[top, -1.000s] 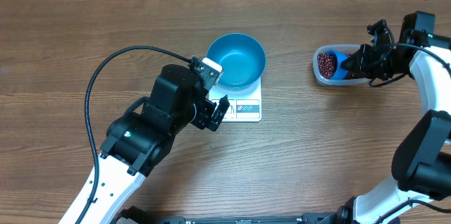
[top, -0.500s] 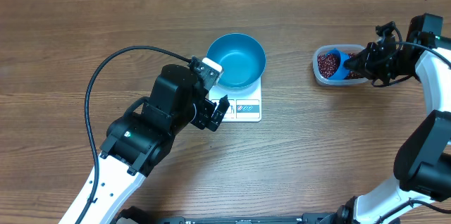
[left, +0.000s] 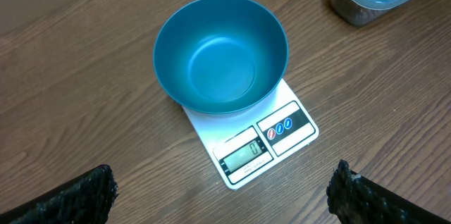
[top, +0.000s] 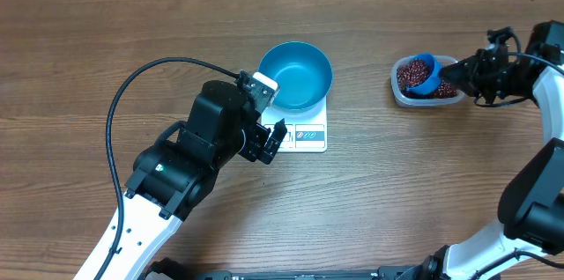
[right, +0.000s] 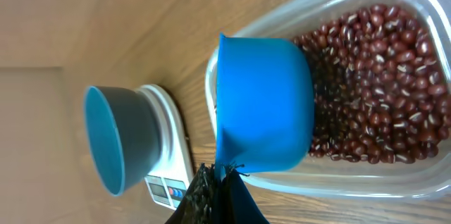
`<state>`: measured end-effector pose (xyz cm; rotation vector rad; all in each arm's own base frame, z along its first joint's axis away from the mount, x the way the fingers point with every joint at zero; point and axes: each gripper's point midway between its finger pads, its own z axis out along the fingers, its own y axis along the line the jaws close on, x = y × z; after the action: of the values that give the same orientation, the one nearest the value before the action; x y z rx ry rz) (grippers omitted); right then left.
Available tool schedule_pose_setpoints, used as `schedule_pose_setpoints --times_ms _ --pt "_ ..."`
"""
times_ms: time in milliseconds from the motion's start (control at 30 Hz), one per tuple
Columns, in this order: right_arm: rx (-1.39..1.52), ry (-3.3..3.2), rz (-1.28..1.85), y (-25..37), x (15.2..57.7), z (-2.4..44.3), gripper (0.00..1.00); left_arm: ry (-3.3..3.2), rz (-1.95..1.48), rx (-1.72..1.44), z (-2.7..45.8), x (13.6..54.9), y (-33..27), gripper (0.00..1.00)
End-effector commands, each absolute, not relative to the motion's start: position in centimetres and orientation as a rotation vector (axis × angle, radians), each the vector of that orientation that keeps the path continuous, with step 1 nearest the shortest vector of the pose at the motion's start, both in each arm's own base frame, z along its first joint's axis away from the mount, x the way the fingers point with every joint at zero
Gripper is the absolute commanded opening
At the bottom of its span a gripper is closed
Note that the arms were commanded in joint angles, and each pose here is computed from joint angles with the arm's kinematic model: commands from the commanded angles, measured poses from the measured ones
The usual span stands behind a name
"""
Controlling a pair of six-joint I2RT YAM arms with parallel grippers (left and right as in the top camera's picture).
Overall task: Scoop item into bowl and weigh 150g on scale
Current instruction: 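Lift the bean-filled scoop out of the tub with the right gripper, then carry the filled scoop left over the teal bowl with the right gripper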
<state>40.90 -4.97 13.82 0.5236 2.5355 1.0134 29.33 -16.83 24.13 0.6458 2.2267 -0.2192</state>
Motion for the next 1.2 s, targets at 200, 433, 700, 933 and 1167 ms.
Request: schedule_pose_setpoints --times_ms 200,433,700,933,1167 --pt "0.541 2.432 1.11 -6.9 40.6 15.0 0.04 2.231 -0.219 0.619 24.2 29.4 -16.6 1.0" --pt "0.536 2.354 1.192 -7.7 40.2 16.2 0.04 2.231 -0.219 0.619 24.2 29.4 -16.6 0.99" --pt "0.472 2.265 1.306 -7.1 40.0 17.9 0.04 2.231 -0.219 0.619 24.2 29.4 -16.6 0.99" --pt "0.409 2.184 1.399 -6.3 40.1 19.4 0.04 2.231 -0.219 0.619 24.2 29.4 -16.6 1.0" --pt "0.363 2.078 1.526 -5.5 40.1 21.4 0.04 2.231 -0.219 0.619 24.2 29.4 -16.6 0.99"
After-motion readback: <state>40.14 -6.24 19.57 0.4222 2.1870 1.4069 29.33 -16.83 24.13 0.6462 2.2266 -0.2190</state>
